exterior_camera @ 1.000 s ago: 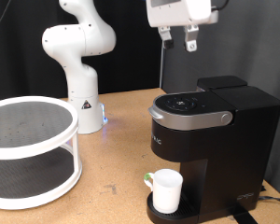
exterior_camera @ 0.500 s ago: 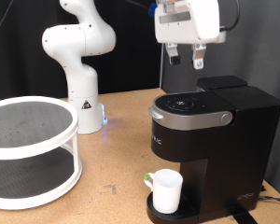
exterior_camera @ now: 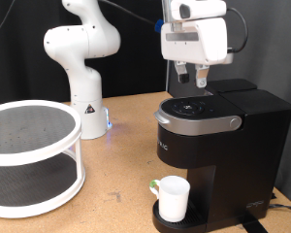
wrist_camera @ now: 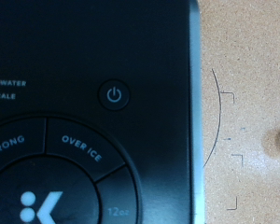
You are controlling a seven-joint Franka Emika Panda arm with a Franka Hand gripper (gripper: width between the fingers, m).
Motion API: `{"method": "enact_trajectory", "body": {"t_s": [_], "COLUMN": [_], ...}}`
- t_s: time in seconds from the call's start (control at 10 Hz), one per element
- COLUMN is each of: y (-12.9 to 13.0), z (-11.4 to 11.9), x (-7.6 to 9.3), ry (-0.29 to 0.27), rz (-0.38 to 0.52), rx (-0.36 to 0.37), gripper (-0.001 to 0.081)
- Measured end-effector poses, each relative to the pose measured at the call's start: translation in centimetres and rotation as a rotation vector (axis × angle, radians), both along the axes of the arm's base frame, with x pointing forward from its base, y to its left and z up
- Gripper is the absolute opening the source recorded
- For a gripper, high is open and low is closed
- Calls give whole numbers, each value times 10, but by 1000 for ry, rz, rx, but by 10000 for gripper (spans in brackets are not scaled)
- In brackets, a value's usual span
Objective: Make a cup of coffee with the keurig machine
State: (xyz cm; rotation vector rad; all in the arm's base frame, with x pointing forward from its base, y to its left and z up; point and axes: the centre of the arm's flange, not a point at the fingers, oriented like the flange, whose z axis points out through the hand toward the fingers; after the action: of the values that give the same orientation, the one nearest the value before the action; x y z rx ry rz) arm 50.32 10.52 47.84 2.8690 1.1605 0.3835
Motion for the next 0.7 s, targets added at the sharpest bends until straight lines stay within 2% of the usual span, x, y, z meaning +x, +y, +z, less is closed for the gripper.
{"method": "enact_trajectory", "body": {"t_s": [0.2,0.3,0.4,0.5,0.6,0.7], "y": [0,0,0,-1,-1,-1], "z": [-11,-16,-20,-25,-28,-33], "x": [-3,-3,-3,-3,-3,-1], "ry": [11,15,13,13,15,20], "rz": [-3,-7,-13,-18,-22,-26], "rx": [-3,-4,-4,-6,-12,-18], "gripper": [395,395,211,83,83,18]}}
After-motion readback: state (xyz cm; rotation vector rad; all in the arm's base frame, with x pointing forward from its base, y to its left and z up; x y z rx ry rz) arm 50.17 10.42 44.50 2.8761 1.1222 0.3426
